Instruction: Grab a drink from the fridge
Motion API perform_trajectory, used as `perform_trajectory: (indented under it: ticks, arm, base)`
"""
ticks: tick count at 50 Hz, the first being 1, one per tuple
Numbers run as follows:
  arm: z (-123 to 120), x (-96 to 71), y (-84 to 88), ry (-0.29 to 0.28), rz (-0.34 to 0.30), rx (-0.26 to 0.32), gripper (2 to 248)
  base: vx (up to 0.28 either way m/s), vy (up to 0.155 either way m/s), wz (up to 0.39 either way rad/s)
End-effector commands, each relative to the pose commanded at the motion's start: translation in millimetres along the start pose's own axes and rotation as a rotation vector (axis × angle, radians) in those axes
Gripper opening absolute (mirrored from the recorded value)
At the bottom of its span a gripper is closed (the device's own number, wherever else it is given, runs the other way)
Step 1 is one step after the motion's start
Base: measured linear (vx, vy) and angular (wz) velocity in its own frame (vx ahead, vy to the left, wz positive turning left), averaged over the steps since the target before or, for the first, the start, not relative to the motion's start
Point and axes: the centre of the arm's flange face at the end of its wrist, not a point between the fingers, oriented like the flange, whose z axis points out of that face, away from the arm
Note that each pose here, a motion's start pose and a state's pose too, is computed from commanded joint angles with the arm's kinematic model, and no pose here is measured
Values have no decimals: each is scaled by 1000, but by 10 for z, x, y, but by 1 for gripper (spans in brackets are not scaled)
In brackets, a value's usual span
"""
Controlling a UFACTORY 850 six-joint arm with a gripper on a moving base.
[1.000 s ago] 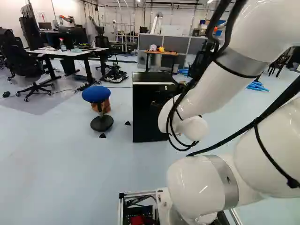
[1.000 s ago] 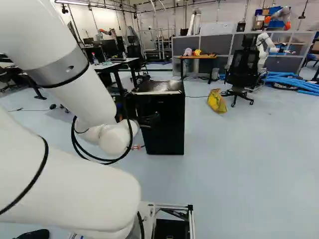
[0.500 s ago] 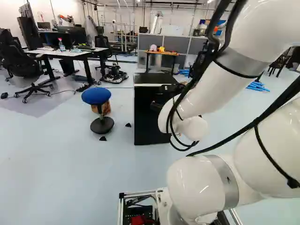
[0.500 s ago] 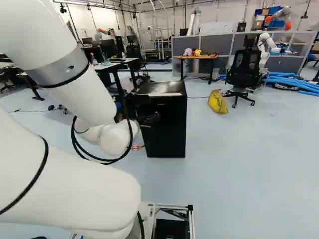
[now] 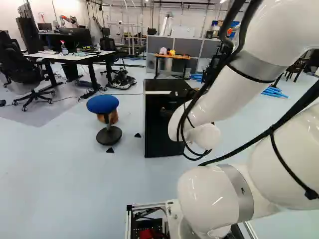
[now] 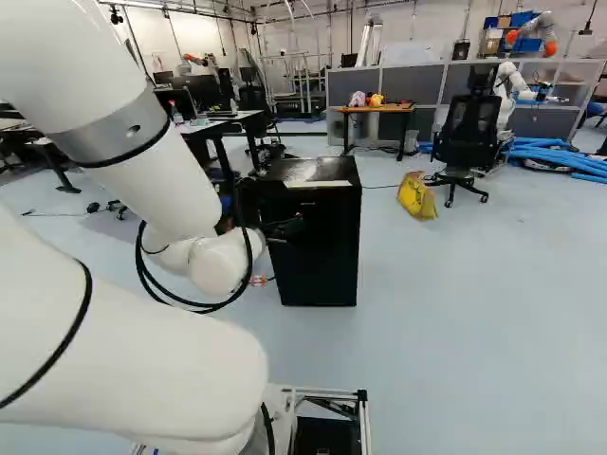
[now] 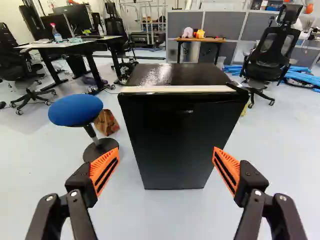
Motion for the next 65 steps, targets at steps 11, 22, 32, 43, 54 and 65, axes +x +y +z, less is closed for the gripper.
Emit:
perform_trajectory:
  ticks: [11, 22, 32, 43, 54, 65]
  arm:
    - [0, 0, 0, 0, 0, 0, 247]
    - [0, 0, 0, 0, 0, 0, 247]
    - [0, 0, 0, 0, 0, 0, 247]
    - [0, 0, 0, 0, 0, 0, 247]
    - [0, 0, 0, 0, 0, 0, 247]
    - [0, 0, 0, 0, 0, 0, 247]
  base:
    - [87, 54, -13]
    - [88, 54, -14]
    - [84, 53, -15]
    - [86, 62, -22]
    - [72, 66, -14]
    - [63, 58, -8]
